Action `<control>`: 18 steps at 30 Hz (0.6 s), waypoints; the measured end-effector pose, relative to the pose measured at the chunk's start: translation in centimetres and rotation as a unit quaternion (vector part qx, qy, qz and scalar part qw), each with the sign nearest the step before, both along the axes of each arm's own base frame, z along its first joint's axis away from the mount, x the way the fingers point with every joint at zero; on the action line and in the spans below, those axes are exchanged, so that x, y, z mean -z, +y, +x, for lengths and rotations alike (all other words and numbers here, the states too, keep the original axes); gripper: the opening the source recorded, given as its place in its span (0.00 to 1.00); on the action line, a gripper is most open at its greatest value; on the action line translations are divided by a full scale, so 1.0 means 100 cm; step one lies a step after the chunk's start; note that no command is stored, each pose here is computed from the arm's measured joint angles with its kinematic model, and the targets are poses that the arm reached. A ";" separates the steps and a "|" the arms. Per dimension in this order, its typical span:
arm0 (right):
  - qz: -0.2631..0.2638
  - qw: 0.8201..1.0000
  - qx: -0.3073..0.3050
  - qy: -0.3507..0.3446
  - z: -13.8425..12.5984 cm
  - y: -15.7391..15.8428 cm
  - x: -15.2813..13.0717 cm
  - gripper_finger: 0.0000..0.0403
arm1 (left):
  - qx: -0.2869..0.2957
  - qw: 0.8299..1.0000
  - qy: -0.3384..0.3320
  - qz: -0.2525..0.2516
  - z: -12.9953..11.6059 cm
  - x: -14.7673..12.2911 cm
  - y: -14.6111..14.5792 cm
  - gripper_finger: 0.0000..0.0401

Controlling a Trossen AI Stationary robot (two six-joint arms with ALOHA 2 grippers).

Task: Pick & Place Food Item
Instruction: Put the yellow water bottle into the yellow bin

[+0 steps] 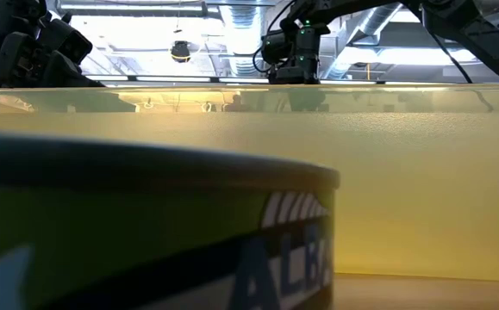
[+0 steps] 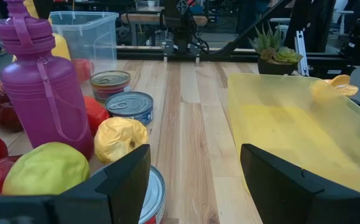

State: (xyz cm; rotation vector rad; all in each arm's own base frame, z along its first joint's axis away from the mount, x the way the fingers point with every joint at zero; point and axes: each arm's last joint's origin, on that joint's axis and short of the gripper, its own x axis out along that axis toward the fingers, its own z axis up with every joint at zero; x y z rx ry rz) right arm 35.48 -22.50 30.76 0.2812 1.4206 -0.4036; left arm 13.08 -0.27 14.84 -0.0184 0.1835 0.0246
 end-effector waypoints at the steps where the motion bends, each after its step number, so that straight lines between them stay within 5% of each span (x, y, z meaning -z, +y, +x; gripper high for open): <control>1: 0.000 1.000 -0.002 0.000 0.000 0.000 0.000 0.71 | 0.000 1.000 0.000 0.000 0.000 0.000 0.000 0.61; 5: -0.009 1.000 -0.009 0.008 0.002 0.003 0.000 0.67 | 0.000 1.000 0.000 0.000 0.000 0.000 0.000 0.61; 11: -0.009 1.000 -0.017 0.015 0.003 0.007 0.000 0.47 | 0.000 1.000 0.000 0.000 0.000 0.000 0.000 0.61; 18: -0.010 0.999 -0.025 0.019 0.005 0.012 0.000 0.47 | 0.000 1.000 0.000 0.000 0.000 0.000 0.000 0.61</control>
